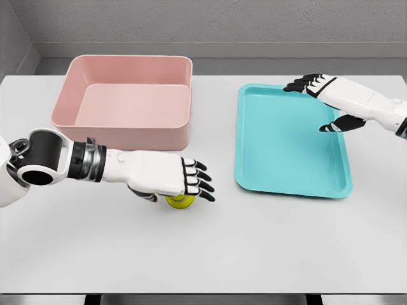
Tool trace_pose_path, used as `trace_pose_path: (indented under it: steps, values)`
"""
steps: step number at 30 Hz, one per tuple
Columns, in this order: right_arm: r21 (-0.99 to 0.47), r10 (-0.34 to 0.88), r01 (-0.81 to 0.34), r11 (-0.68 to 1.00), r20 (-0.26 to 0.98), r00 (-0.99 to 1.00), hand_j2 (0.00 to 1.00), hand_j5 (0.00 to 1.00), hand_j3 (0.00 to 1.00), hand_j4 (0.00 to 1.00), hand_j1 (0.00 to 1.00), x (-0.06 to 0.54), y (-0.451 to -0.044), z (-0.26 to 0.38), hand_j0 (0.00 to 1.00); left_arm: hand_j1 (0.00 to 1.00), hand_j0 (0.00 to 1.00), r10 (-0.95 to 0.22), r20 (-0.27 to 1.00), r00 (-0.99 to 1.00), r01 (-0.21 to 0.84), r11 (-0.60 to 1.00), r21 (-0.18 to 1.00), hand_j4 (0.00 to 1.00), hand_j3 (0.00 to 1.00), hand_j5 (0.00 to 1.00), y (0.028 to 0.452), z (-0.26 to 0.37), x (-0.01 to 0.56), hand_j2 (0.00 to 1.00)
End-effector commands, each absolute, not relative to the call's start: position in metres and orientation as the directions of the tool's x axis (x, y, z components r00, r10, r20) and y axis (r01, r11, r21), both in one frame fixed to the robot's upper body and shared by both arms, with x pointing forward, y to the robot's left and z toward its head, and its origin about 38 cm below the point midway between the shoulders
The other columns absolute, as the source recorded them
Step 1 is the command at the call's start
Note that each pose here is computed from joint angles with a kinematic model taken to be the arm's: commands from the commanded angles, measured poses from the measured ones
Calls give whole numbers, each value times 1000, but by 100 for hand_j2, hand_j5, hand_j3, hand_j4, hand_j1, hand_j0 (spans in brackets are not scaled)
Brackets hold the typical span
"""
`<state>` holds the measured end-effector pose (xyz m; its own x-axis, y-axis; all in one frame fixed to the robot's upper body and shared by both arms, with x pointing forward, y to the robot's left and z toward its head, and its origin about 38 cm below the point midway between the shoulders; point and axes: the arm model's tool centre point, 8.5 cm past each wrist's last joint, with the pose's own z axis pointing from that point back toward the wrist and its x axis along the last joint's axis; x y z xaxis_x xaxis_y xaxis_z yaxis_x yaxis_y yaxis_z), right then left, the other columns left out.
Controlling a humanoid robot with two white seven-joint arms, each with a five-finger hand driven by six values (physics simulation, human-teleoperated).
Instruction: Put the tennis from the blue tray into the pink basket with both arms
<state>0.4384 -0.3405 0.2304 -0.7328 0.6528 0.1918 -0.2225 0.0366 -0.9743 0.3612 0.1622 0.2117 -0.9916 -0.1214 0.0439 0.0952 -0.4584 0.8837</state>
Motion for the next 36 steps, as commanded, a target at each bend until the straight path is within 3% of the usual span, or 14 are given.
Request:
trace_pose_path:
  steps: [1,11,21,23,28,36]
  values:
    - [-974,655,-223,42,195,-730,100,100,100,100,100,438,-342,232,100,100,100,-121,40,-992,95,-503,859,100,100,100,163,209,361,100]
    - [-990,726,-143,-16,87,-682,100,100,100,100,100,434,-389,278,100,100,100,-107,14,-994,67,-508,859,100,100,100,156,215,365,100]
    - [-993,709,-117,-16,72,-702,100,100,100,100,100,434,-382,288,100,100,100,-91,105,-990,137,-516,846,100,100,100,153,210,359,100]
    - [-993,708,-117,-15,72,-702,100,100,100,100,100,434,-381,288,100,100,100,-122,165,-979,203,-471,858,100,100,100,151,216,361,100]
    - [-993,691,-116,-10,77,-718,100,100,100,100,100,434,-372,286,100,100,100,-243,179,-953,275,-455,847,100,100,100,150,210,383,100]
    - [-993,691,-120,-11,80,-719,100,100,100,100,100,434,-372,285,100,100,100,-254,117,-960,233,-493,839,100,100,100,146,205,384,100]
